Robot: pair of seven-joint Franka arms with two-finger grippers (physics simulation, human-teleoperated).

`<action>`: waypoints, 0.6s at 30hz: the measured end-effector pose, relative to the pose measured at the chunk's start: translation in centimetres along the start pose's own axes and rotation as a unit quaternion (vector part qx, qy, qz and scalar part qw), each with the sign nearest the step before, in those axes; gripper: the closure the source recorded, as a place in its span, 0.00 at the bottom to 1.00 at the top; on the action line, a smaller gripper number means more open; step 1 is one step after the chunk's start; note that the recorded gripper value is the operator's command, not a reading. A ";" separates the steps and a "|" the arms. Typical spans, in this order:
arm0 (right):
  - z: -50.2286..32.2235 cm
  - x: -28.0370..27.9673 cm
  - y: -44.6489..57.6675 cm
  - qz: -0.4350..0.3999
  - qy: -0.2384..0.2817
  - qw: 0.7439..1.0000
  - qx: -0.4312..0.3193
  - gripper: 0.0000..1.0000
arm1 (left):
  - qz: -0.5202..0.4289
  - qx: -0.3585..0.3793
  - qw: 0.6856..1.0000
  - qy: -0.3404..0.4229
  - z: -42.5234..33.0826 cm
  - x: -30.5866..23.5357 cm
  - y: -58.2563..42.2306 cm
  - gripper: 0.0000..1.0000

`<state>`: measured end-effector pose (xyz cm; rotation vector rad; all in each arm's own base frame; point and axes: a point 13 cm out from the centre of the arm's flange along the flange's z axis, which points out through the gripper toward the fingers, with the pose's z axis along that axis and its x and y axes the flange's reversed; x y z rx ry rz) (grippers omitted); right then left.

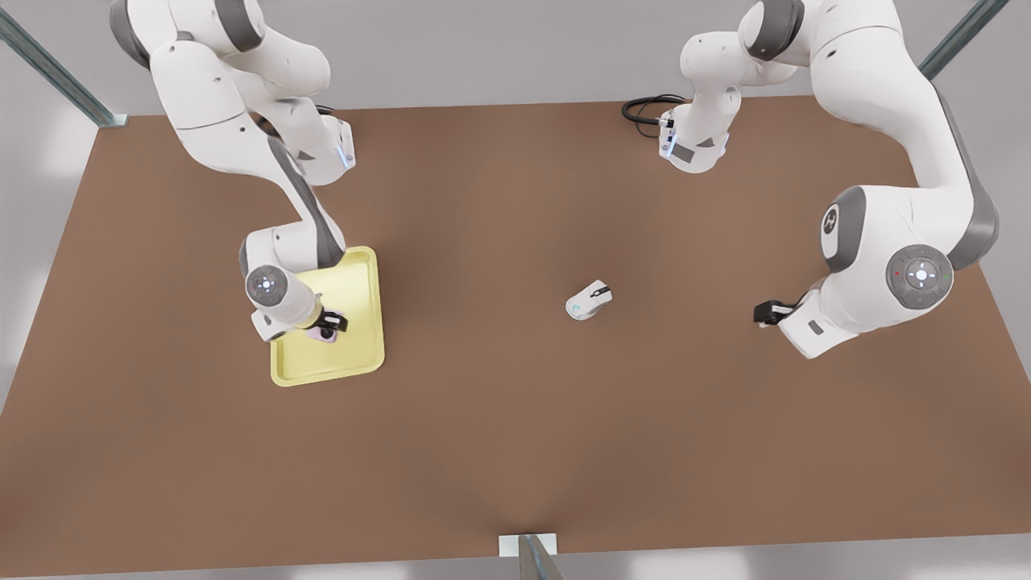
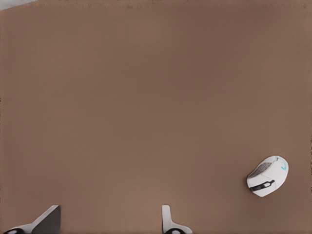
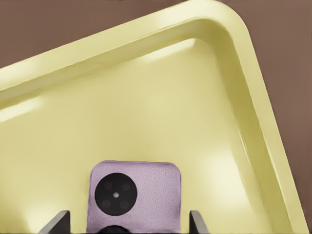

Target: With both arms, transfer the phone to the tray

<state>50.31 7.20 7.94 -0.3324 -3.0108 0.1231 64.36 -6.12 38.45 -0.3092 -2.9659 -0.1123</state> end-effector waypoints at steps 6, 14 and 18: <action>-8.5 -5.5 1.2 -0.053 -0.066 0.996 -0.017 0.00 | 0.000 -0.002 1.000 -0.007 -0.7 -0.1 0.1 0.00; -45.0 -10.5 -10.2 0.009 -0.171 0.985 -0.038 0.00 | 0.003 -0.006 1.000 -0.028 -2.8 -0.6 -0.3 0.00; -44.0 -7.3 -13.7 0.008 -0.100 0.995 -0.023 0.00 | 0.002 -0.006 1.000 -0.027 -2.7 -0.5 -0.2 0.00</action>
